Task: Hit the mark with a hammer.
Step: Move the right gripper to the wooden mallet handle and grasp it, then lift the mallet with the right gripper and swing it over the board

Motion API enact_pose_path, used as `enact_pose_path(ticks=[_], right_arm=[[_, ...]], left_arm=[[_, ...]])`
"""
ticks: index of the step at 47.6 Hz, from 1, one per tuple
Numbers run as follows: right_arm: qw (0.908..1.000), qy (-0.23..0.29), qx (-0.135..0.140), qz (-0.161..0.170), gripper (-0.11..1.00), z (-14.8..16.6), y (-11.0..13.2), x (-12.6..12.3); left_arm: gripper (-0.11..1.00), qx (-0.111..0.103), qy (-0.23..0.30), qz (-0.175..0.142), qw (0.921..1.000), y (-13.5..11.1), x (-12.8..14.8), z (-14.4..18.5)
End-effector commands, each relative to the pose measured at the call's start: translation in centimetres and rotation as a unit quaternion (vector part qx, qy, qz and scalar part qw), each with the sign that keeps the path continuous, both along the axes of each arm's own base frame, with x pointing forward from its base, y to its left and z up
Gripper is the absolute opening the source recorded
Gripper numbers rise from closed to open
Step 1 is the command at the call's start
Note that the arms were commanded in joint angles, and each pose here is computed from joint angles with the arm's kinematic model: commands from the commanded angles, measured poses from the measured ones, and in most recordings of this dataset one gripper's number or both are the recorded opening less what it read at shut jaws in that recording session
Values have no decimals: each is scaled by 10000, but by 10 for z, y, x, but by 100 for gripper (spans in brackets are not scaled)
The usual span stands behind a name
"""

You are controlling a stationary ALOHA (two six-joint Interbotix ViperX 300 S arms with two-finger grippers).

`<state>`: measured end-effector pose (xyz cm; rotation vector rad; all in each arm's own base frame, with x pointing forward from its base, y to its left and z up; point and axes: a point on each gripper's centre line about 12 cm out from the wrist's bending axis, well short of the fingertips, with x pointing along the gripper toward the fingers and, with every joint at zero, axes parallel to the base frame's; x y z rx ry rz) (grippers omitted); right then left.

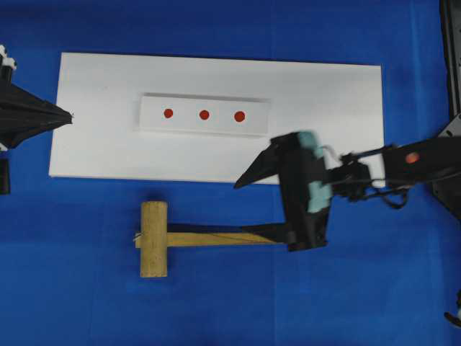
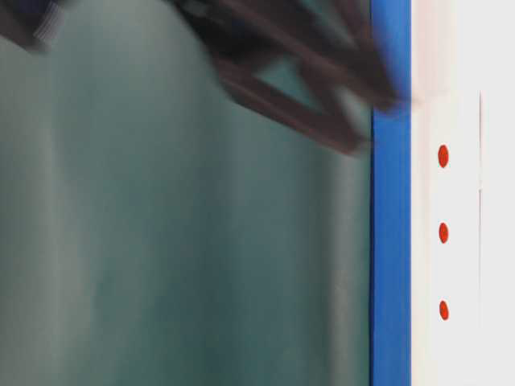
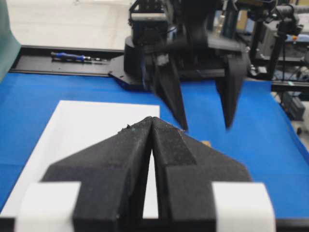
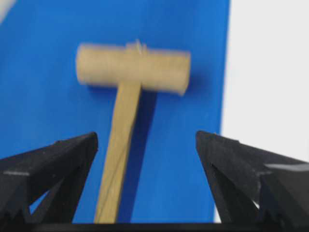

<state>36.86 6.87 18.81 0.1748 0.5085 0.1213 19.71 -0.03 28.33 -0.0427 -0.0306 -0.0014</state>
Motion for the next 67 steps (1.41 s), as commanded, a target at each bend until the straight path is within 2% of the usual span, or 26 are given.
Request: enact_pose_path(ticks=[1,12,20,29,37,40,46,51,60,67], right_arm=[[9999,-136,101,16,90,-5,9,15],[9991,-214,347,-137,88,-51,22,30],[9986,-29,451,-288,88,-83,30,39],[9984,155,452,-309,88,-103,36,47],[9983,186,436,-341,84,-105,36,48],[9984,183,423,-333,75,-105,36,48],[9987,159,375,-292,36,-105,36,48],[9988,150,371,-288,12,-104,36,49],[9986,-21,450,-279,10,-84,37,51],[9980,-261,529,-228,9,-48,37,47]], left_arm=[[0,-15,-31,-6,10000,0,2,3],[0,-15,-8,-6,10000,0,1,1],[0,-15,8,-6,10000,0,1,-1],[0,-15,23,32,10000,1,0,-2],[0,-15,38,48,10000,2,0,-4],[0,-15,46,40,10000,2,0,-4],[0,-15,46,48,10000,2,0,-4],[0,-15,54,48,10000,2,0,-5],[0,-23,123,47,9999,2,0,-7],[0,-38,169,41,9998,2,0,-8]])
